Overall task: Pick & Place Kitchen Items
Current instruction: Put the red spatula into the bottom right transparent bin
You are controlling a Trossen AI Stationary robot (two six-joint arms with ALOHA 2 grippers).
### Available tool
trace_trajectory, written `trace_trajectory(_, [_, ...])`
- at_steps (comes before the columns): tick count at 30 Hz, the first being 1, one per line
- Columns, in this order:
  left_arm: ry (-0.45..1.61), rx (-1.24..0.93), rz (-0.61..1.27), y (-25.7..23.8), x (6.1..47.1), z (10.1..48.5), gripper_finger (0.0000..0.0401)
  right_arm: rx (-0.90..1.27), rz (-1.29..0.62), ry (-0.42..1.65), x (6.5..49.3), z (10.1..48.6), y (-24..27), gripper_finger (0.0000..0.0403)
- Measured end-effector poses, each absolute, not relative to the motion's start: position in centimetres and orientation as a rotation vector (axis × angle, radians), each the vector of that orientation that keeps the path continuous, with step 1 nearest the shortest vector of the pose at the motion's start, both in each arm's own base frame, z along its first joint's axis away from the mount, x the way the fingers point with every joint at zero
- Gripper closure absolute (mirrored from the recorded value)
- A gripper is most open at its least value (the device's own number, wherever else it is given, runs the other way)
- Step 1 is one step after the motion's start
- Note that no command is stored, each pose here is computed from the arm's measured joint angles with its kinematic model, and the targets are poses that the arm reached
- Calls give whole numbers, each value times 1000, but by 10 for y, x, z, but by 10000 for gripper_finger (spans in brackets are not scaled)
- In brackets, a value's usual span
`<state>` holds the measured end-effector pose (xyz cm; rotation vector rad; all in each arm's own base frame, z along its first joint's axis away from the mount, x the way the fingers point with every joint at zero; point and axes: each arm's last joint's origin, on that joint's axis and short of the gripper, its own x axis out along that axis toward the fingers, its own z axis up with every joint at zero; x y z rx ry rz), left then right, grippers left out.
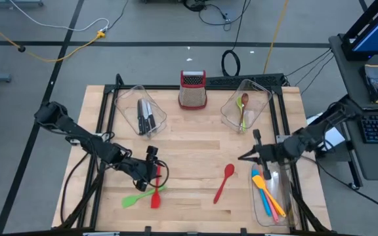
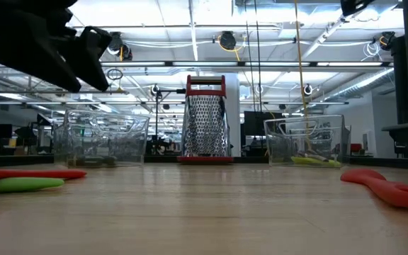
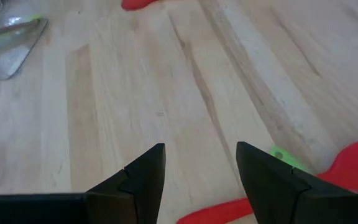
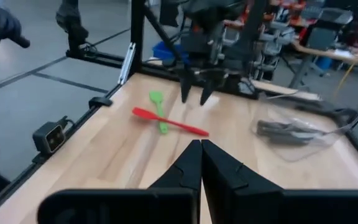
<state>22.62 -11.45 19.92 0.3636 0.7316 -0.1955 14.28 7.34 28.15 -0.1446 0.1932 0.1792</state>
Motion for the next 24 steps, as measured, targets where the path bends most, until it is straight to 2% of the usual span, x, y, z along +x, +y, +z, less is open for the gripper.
trace_trajectory(7, [798, 393, -187, -115, 233, 183, 199, -154, 155, 128, 134, 290, 56, 403])
trace_trajectory(14, [913, 512, -226, -119, 240, 162, 199, -69, 167, 101, 120, 276, 49, 403])
trace_trajectory(24, [1061, 630, -399, -128, 240, 172, 199, -18, 160, 92, 114, 269, 46, 403])
